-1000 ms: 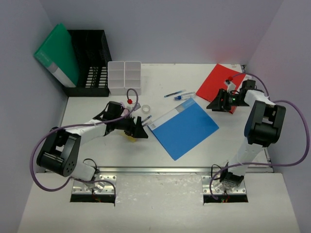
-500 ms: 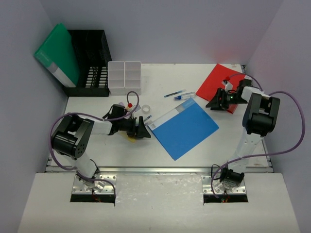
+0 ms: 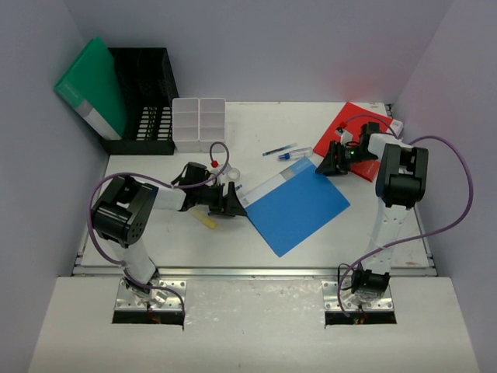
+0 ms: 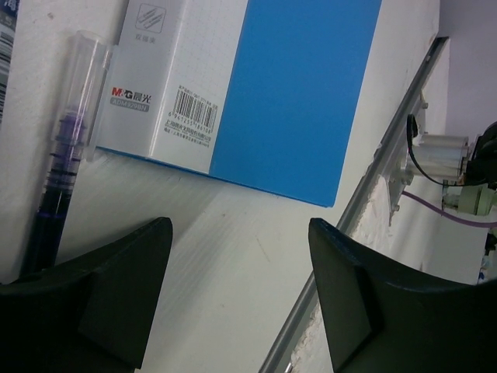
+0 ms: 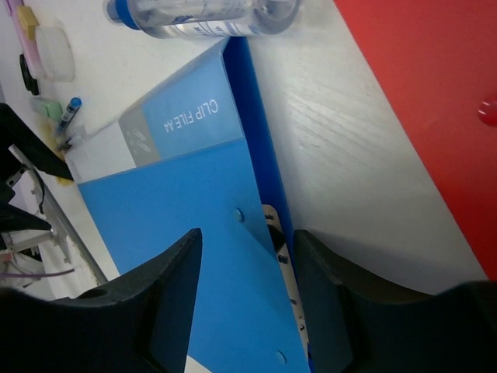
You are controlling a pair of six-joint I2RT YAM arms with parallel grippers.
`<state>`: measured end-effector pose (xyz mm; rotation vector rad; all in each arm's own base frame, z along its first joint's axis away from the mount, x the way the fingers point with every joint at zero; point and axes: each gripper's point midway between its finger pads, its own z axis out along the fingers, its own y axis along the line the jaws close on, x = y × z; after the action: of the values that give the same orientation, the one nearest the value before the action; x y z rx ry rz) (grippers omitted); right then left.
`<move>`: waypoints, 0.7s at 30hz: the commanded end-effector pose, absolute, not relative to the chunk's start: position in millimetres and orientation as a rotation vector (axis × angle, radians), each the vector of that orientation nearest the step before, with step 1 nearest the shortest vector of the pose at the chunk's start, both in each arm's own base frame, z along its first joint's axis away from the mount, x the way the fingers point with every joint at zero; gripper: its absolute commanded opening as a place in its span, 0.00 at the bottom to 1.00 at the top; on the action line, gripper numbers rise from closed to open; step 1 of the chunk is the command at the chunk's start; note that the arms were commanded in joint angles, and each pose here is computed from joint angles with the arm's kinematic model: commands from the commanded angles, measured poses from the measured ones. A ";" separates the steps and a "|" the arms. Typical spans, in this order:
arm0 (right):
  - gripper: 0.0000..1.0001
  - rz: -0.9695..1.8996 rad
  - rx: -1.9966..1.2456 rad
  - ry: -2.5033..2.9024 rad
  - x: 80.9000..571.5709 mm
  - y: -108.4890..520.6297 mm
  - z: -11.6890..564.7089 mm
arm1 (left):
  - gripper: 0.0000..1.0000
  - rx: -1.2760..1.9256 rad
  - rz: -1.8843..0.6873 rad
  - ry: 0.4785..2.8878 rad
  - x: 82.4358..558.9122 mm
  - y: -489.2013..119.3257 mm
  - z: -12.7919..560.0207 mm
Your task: Organize the desk
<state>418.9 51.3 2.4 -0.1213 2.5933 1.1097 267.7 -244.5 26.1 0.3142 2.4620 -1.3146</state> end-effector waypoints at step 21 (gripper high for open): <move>0.00 1.589 -0.312 2.294 390.2 92.1 100.5 | 0.71 0.387 -1.234 2.482 271.6 -259.5 11.6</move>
<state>404.1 58.2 35.8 -0.2559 2.4458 1.3669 272.9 -258.9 26.1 0.3311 2.4661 -1.3444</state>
